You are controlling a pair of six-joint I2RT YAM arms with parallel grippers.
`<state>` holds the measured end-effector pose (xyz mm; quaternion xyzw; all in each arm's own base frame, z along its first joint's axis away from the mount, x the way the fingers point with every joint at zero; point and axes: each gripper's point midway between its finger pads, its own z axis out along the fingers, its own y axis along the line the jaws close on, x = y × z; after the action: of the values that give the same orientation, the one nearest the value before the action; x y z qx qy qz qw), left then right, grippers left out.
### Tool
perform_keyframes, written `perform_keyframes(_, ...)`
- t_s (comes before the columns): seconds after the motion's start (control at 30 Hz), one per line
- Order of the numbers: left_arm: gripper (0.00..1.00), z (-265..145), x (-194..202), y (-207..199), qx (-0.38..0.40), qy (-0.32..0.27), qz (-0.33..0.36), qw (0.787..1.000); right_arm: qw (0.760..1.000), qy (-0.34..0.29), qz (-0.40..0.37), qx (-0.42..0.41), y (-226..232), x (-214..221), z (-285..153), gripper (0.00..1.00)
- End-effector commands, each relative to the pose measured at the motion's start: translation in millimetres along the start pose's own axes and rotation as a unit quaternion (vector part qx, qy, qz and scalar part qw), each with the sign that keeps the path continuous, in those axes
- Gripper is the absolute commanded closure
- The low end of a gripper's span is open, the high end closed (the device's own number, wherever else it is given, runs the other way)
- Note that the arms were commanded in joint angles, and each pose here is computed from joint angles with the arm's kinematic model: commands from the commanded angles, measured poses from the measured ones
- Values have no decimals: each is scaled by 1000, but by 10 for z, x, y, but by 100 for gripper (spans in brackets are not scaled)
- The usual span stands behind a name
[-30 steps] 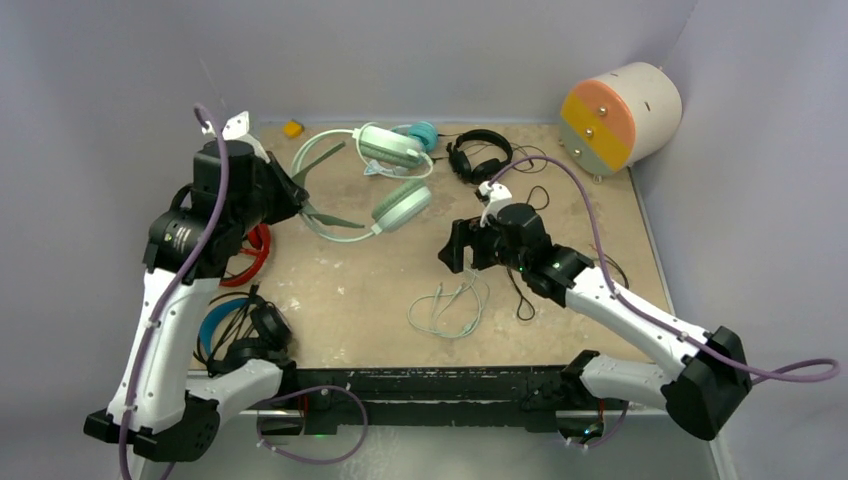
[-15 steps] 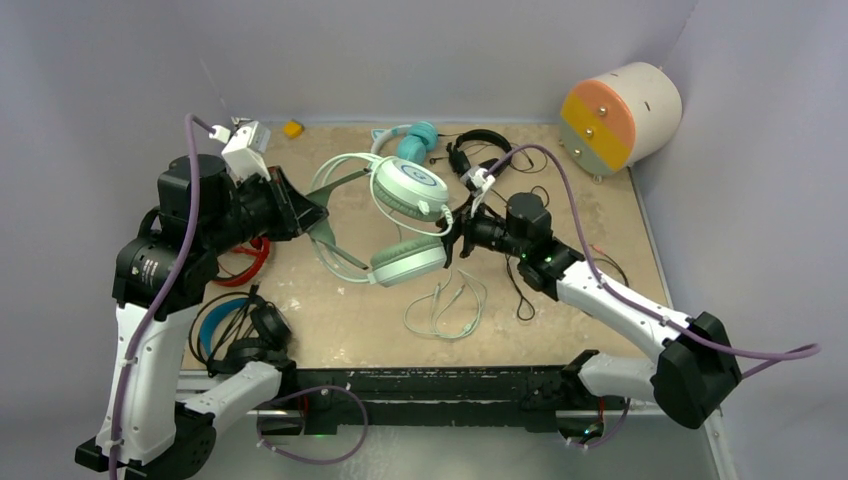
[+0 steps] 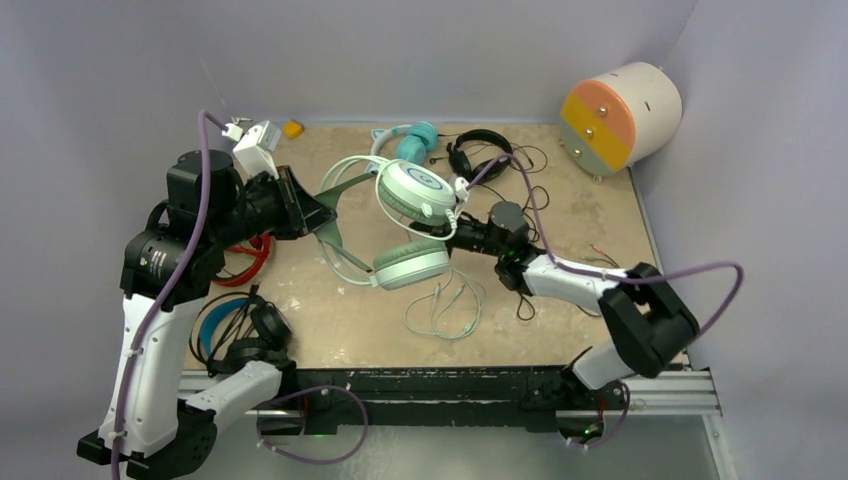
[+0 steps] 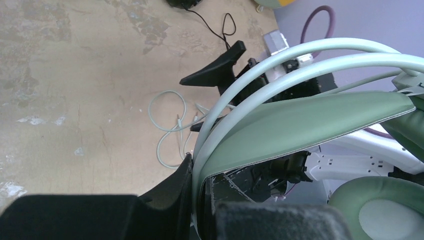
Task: Wrap the headphones
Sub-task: Wrap the headphones cable around the headphones.
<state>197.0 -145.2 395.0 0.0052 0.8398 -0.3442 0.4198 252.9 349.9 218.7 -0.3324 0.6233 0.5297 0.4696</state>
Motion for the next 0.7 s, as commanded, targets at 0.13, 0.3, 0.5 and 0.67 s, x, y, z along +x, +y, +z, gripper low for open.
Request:
perform_keyframes(0.13, 100, 141, -189, -79, 19, -28, -24, 999, 997, -52, -23, -54, 107, -46, 501, 28)
perform_keyframes(0.3, 100, 349, -235, 0, 10, -30, -52, 998, 997, -45, 12, -56, 87, 186, 575, 63)
perform_keyframes(0.5, 100, 559, -479, 224, -51, -73, -97, 991, 998, -16, 21, -59, 308, 501, 521, 96)
perform_keyframes(0.67, 100, 626, -793, 514, -136, -142, -143, 970, 996, -2, 31, -81, 655, 707, 403, 100)
